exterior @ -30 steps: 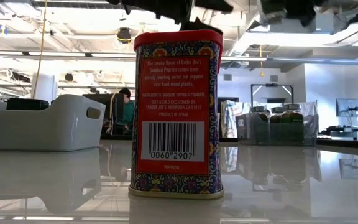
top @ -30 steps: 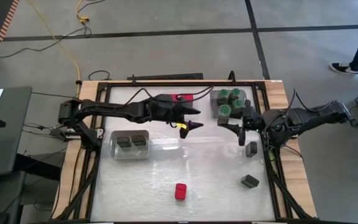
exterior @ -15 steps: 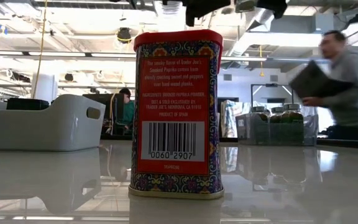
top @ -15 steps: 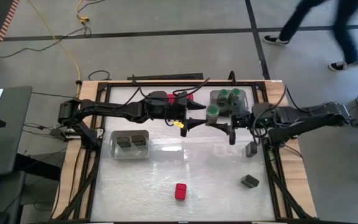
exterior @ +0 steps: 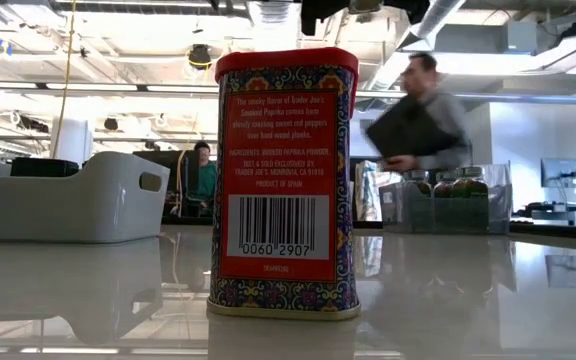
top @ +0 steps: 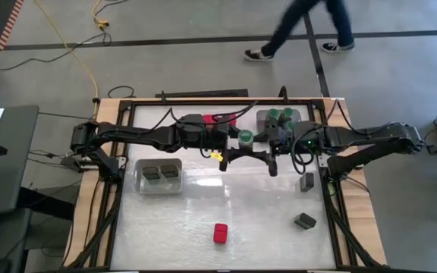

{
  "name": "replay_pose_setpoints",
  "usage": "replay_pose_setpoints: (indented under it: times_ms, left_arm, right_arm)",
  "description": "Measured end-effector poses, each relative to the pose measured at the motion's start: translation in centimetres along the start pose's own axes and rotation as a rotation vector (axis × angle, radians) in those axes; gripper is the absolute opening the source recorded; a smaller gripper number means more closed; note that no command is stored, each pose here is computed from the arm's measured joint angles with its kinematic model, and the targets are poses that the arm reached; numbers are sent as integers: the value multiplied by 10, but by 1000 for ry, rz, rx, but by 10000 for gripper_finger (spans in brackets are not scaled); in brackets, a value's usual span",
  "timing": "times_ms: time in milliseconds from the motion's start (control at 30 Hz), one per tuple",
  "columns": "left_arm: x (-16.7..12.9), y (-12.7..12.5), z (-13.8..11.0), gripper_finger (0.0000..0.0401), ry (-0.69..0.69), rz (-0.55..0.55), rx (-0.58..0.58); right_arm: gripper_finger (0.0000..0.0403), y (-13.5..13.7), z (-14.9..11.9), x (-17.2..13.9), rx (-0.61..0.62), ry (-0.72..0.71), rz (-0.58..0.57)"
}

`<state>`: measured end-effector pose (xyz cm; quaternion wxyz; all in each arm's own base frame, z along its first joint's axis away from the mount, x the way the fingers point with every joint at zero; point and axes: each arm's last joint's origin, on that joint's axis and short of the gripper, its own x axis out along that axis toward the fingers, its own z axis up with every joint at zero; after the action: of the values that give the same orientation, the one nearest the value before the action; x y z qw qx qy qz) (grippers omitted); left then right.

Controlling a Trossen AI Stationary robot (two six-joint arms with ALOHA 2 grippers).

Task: Sort spices by type
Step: Put the green seasoning bottle into the black bin

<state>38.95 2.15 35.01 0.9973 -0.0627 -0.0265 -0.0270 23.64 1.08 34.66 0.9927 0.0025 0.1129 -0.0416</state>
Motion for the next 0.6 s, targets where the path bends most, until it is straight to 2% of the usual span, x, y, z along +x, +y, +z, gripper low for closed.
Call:
replay_pose_setpoints:
  times_ms: [233, 467, 600]
  left_arm:
    - [0, -1, -1, 197, 5, 4, 27]
    - [1, -1, -1, 195, -1, 18, 21]
    - [1, 0, -1, 195, -5, 37, 23]
  right_arm:
    - [216, 0, -1, 0, 16, 8, -1]
    - [269, 0, -3, 0, 39, 34, -2]
    - [281, 0, -5, 0, 37, 54, -3]
